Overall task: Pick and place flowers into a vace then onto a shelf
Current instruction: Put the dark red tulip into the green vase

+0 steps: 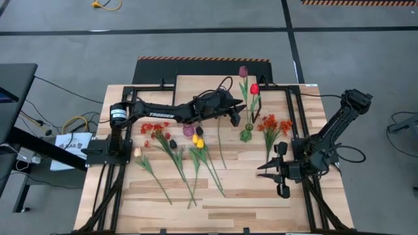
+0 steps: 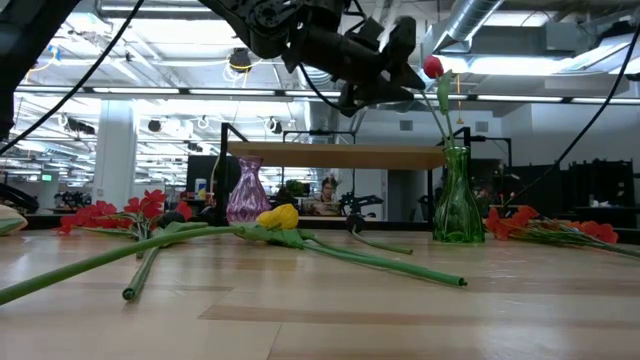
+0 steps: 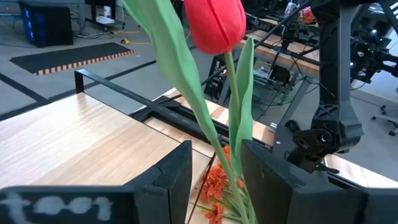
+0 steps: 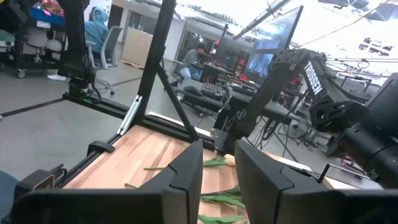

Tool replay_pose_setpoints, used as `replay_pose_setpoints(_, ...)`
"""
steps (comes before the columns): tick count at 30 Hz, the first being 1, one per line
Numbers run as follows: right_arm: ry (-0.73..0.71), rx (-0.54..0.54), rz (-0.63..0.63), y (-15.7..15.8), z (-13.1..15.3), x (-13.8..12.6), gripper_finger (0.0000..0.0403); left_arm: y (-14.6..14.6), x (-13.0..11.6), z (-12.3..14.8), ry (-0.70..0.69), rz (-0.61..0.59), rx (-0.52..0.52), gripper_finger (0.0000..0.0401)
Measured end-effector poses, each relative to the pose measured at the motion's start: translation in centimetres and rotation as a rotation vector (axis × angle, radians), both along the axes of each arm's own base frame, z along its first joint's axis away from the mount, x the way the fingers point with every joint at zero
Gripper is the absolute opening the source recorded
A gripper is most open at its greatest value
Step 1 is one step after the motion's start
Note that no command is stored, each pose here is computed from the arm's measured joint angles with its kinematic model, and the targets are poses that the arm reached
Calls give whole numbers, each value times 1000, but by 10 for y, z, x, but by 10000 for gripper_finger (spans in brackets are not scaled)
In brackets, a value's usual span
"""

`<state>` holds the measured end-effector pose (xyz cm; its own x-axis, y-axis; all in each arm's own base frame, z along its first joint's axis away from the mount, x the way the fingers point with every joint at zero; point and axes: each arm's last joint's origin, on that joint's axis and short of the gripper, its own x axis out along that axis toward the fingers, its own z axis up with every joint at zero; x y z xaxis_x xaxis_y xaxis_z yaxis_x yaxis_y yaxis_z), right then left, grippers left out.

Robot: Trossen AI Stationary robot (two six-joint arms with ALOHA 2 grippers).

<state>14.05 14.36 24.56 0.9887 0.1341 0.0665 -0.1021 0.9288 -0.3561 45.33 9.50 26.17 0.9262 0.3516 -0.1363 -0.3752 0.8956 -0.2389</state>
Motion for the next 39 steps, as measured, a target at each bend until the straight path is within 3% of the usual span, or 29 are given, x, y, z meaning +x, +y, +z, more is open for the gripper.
replay_pose_setpoints(39,-4,-16,-3,0,0,0,87,4,0,5,-58,8,-8,125)
